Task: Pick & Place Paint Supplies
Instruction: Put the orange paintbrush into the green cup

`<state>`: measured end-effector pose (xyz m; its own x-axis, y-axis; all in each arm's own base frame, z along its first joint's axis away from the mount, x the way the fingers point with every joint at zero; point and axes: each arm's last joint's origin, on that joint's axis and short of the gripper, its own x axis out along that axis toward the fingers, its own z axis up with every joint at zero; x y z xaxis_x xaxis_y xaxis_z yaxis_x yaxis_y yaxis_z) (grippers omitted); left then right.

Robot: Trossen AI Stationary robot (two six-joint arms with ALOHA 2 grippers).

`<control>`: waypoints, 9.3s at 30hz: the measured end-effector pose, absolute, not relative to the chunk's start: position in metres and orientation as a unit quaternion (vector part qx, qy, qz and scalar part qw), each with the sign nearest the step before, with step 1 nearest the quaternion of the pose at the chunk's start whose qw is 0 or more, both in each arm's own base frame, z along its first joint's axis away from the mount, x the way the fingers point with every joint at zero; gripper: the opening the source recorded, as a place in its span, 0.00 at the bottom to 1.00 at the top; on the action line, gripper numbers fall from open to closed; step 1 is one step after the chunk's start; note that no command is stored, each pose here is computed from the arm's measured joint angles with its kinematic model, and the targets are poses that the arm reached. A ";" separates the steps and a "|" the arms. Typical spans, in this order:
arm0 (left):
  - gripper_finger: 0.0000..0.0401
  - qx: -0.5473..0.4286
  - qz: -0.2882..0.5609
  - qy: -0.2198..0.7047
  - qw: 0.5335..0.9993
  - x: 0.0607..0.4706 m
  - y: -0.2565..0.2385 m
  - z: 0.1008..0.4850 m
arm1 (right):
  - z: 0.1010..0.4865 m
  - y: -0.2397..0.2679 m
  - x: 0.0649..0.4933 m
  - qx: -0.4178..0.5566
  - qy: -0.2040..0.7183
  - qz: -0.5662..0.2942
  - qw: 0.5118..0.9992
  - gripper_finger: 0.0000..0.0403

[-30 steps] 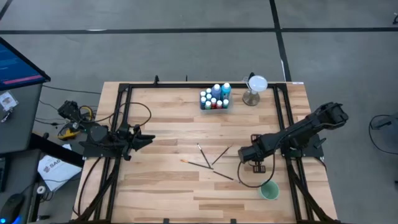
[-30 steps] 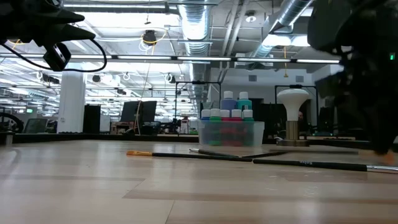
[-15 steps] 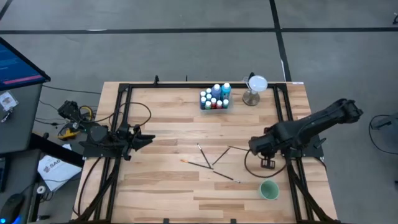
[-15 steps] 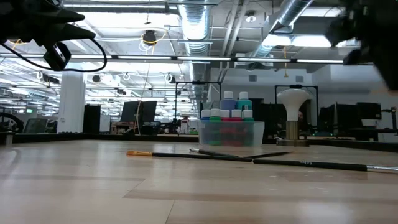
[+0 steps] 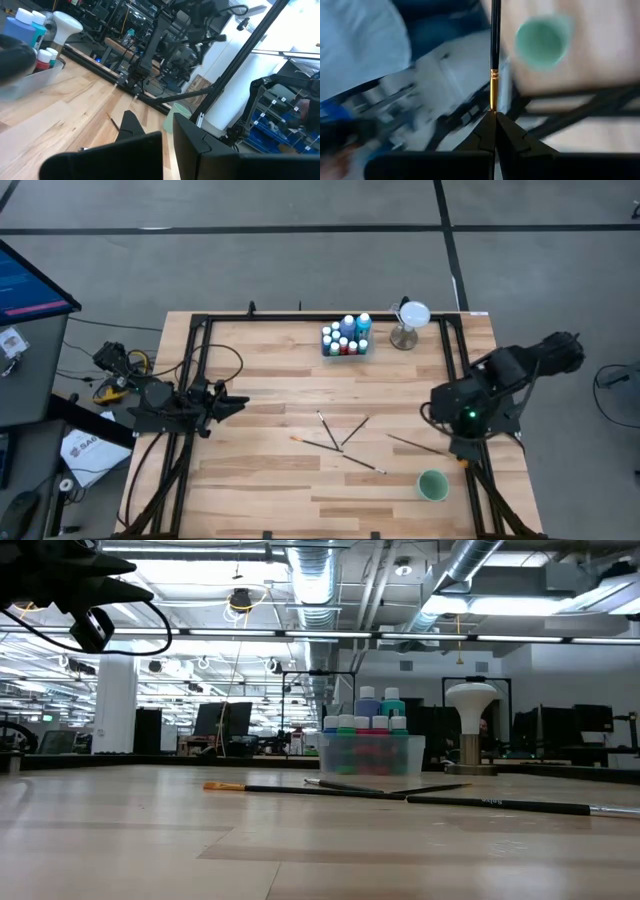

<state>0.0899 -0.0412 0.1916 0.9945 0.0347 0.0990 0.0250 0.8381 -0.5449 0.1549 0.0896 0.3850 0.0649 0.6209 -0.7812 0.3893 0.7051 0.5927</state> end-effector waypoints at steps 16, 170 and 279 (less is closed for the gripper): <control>0.00 -0.286 0.002 -0.054 0.957 0.090 -0.041 0.192 | 0.387 0.136 0.125 0.419 0.822 -0.001 0.385 0.00; 0.00 -0.301 -0.004 -0.076 0.951 0.089 -0.041 0.197 | 0.300 0.114 0.205 0.336 0.826 -0.024 0.452 0.41; 0.00 -0.309 -0.007 -0.088 0.947 0.089 -0.040 0.200 | 0.184 0.008 0.233 -0.034 0.791 0.045 0.609 0.00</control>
